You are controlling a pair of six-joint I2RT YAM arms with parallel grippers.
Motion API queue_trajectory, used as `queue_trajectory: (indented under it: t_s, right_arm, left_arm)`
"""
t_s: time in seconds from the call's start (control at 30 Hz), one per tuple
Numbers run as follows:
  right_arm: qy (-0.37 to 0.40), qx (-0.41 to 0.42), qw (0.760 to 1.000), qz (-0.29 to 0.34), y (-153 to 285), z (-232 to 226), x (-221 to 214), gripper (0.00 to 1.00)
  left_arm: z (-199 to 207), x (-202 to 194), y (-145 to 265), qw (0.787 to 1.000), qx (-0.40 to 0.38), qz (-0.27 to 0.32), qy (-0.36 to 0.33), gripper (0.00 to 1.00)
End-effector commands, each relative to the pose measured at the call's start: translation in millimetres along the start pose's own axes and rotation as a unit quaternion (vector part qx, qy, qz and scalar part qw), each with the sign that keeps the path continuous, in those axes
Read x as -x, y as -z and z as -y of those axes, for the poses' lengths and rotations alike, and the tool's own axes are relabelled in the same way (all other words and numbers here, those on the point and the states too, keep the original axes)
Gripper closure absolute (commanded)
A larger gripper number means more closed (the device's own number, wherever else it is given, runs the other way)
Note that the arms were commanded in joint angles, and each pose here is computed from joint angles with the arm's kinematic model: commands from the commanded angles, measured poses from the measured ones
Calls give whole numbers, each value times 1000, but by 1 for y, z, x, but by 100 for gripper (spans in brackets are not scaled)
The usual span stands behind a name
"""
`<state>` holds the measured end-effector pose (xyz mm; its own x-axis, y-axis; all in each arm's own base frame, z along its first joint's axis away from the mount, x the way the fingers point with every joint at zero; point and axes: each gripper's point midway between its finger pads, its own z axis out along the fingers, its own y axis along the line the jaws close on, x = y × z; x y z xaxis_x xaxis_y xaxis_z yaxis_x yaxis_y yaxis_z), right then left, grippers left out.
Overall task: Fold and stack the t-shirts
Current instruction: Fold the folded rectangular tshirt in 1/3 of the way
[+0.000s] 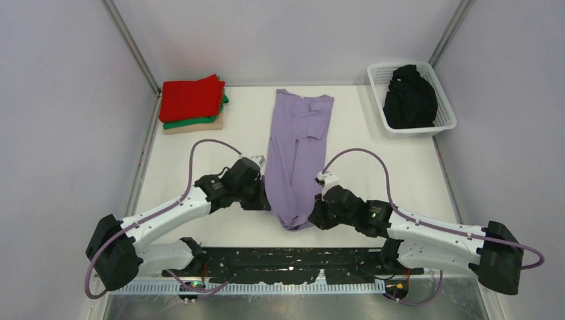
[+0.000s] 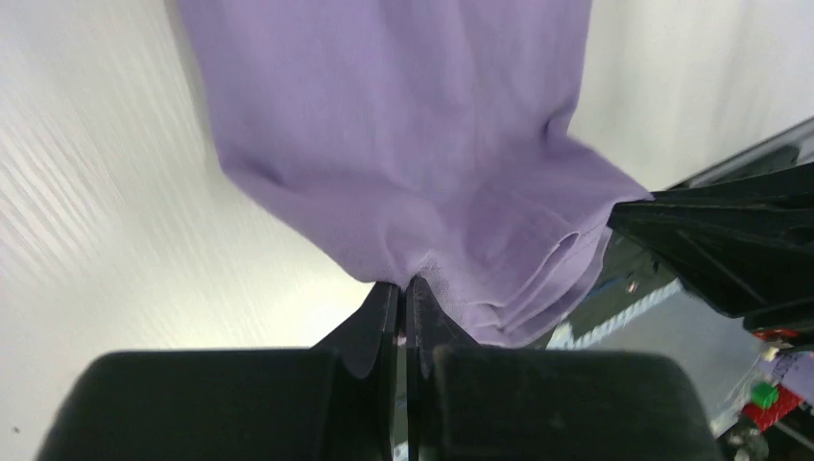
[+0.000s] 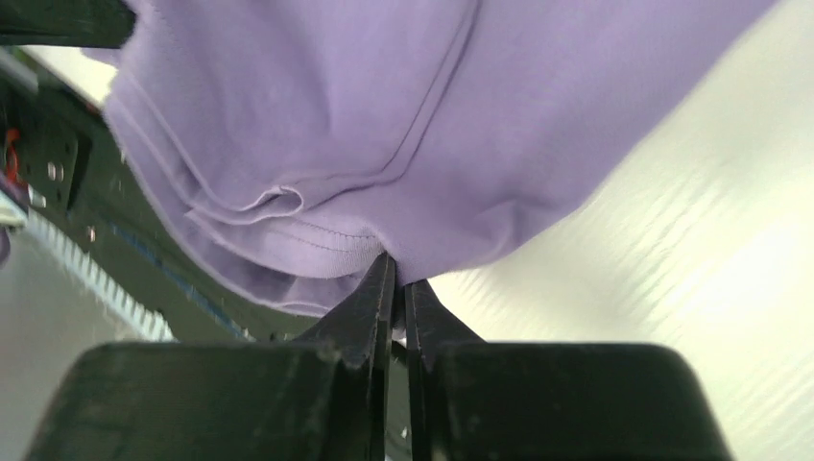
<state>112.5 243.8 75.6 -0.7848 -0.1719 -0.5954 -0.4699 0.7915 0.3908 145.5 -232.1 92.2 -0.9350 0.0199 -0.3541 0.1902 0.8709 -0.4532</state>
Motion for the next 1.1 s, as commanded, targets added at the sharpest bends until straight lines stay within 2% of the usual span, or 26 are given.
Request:
queue_trajectory:
  t_s: [0.0, 0.27, 0.47, 0.67, 1.07]
  right_arm:
    - [0, 8, 998, 67, 1, 3, 59, 91]
    - [-38, -19, 995, 91, -10, 37, 121, 91]
    - [-63, -40, 993, 89, -22, 65, 149, 91]
    - [-71, -67, 989, 113, -30, 94, 188, 91]
    - [-98, -87, 984, 116, -57, 139, 224, 91]
  left_arm:
    - [13, 57, 4, 998, -15, 56, -3, 100]
    - [17, 124, -4, 997, -16, 73, 8, 100]
    - [11, 164, -18, 997, -5, 72, 21, 100]
    - [3, 203, -32, 997, 5, 76, 24, 100]
    - [-11, 267, -64, 997, 10, 71, 27, 100]
